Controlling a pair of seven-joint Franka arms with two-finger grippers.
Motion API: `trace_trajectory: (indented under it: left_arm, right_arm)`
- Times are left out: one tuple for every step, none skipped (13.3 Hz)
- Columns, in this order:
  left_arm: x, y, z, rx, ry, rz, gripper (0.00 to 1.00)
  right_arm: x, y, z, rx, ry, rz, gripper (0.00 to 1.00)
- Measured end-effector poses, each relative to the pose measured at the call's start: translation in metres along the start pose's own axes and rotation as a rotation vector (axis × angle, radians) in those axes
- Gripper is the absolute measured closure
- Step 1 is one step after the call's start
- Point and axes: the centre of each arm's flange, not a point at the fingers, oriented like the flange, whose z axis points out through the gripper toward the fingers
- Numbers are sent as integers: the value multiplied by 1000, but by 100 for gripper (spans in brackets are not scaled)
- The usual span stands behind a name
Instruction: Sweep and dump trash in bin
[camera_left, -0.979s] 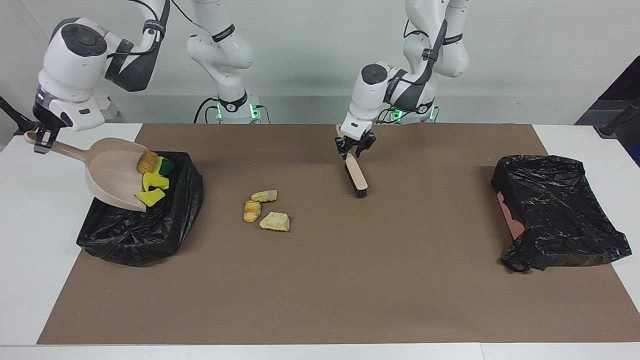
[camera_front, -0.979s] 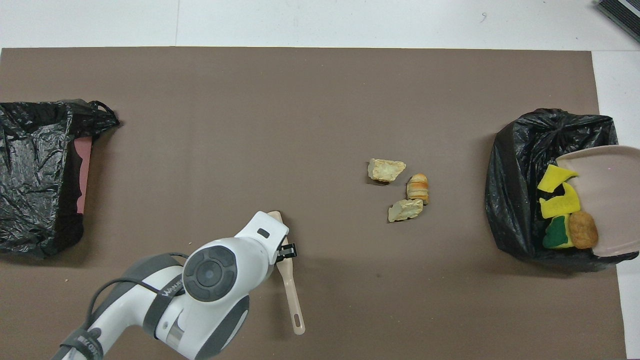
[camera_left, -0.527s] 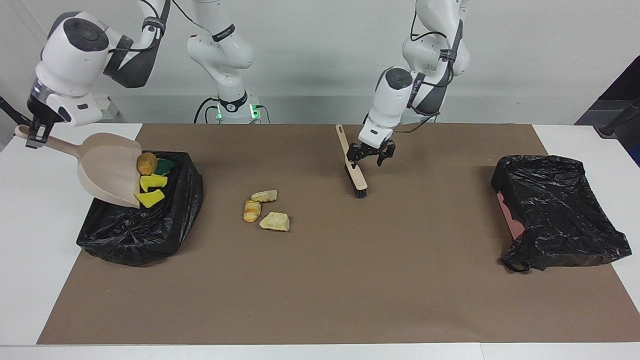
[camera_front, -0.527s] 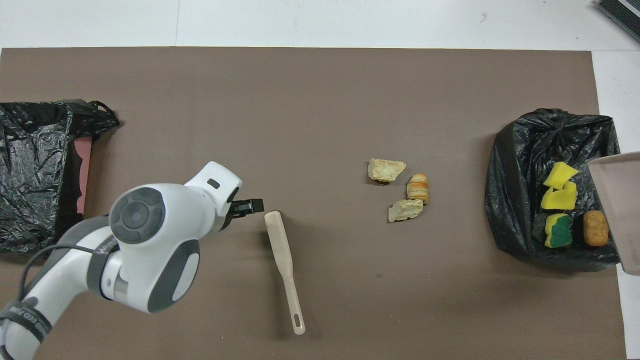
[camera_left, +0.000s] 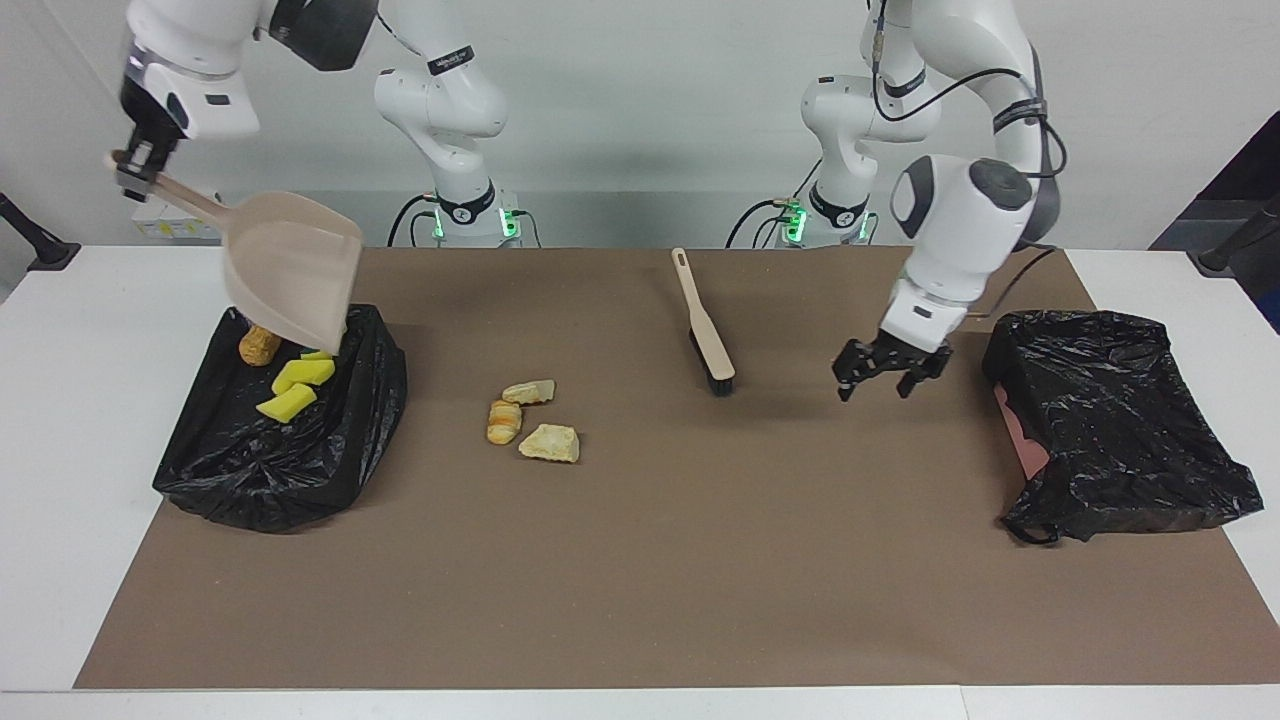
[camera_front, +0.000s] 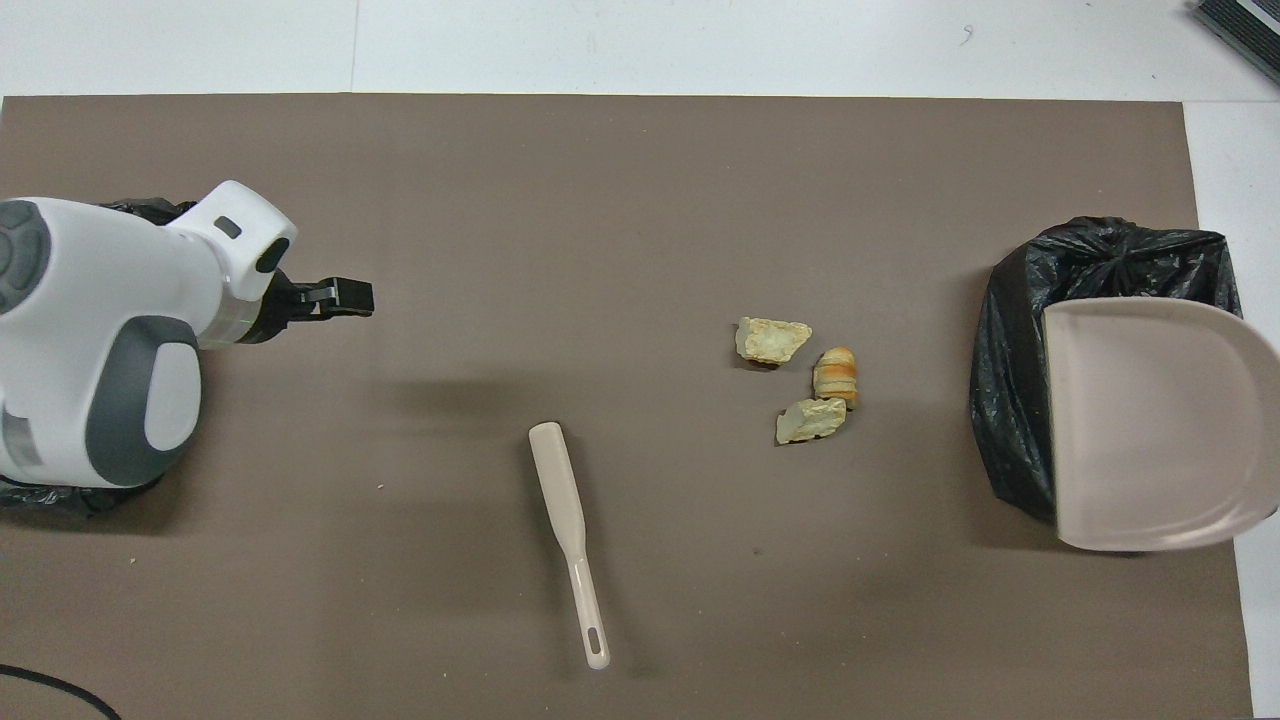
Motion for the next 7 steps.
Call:
trace_trajectory:
  left_arm:
    - [8, -18, -7, 4, -2, 8, 0]
    - [14, -34, -14, 8, 1, 17, 0]
    - [18, -48, -20, 21, 6, 40, 0]
    - [22, -58, -27, 42, 7, 63, 0]
    - [24, -65, -35, 62, -2, 85, 0]
    - [26, -67, -46, 73, -15, 109, 0]
    - [29, -66, -60, 75, -26, 131, 0]
  right_arm:
    - [14, 1, -2, 0, 41, 70, 68]
    - [32, 3, -5, 2, 74, 144, 68]
    - [57, 4, -9, 8, 109, 225, 68]
    - [84, 6, -13, 22, 147, 309, 68]
    - [113, 7, -17, 45, 192, 397, 68]
    - [140, 9, -19, 69, 237, 486, 68]
    - [166, 13, -20, 95, 280, 578, 68]
